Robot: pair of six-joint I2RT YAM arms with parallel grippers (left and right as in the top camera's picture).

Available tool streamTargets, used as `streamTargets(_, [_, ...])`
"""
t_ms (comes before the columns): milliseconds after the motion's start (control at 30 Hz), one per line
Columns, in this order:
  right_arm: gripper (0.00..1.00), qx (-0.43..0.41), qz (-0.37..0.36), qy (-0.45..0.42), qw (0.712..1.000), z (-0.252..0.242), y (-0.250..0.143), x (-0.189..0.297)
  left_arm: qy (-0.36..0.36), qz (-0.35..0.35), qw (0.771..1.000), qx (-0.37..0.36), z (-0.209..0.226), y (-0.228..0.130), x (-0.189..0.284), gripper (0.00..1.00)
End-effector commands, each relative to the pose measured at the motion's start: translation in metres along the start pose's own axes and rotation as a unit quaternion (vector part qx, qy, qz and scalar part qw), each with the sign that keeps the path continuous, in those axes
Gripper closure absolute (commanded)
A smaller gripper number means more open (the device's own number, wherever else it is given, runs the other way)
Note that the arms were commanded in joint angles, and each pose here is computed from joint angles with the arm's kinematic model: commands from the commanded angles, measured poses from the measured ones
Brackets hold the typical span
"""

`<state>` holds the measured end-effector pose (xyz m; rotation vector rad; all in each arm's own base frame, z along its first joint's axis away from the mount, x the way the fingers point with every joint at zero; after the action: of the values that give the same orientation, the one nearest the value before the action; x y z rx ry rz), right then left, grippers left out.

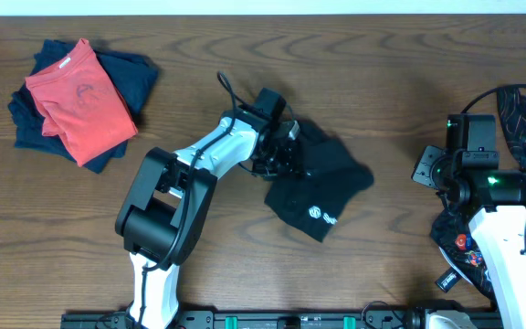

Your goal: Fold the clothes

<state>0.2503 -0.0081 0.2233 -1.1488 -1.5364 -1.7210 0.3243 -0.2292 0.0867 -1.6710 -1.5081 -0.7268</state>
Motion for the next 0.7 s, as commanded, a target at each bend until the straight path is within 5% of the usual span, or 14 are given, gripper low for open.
streamTargets(0, [0.56, 0.006, -0.006, -0.009, 1.0, -0.002, 0.005, 0.002, -0.005, -0.016, 0.999, 0.042, -0.002, 0.005, 0.009, 0.02])
streamTargets(300, [0.55, 0.007, 0.004, -0.011, 1.0, -0.002, 0.004, -0.002, -0.065, -0.118, 0.991, 0.025, 0.008, 0.053, 0.042, 0.02])
streamTargets(667, [0.55, 0.008, 0.022, -0.013, 1.0, 0.0, 0.003, -0.013, -0.039, -0.099, 0.992, -0.074, -0.011, 0.034, 0.015, 0.02])
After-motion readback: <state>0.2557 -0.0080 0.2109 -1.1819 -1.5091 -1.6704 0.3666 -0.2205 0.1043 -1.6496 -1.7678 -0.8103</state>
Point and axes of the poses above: each gripper's point midway between its finger pads, its own x axis back along the fingers, its own z axis along the line the jaws close on, y = z × x, the point moved 9 cm from there along x, back along the fingers, and after that the axes turned 11 degrees about x, right-handed, at the moved point
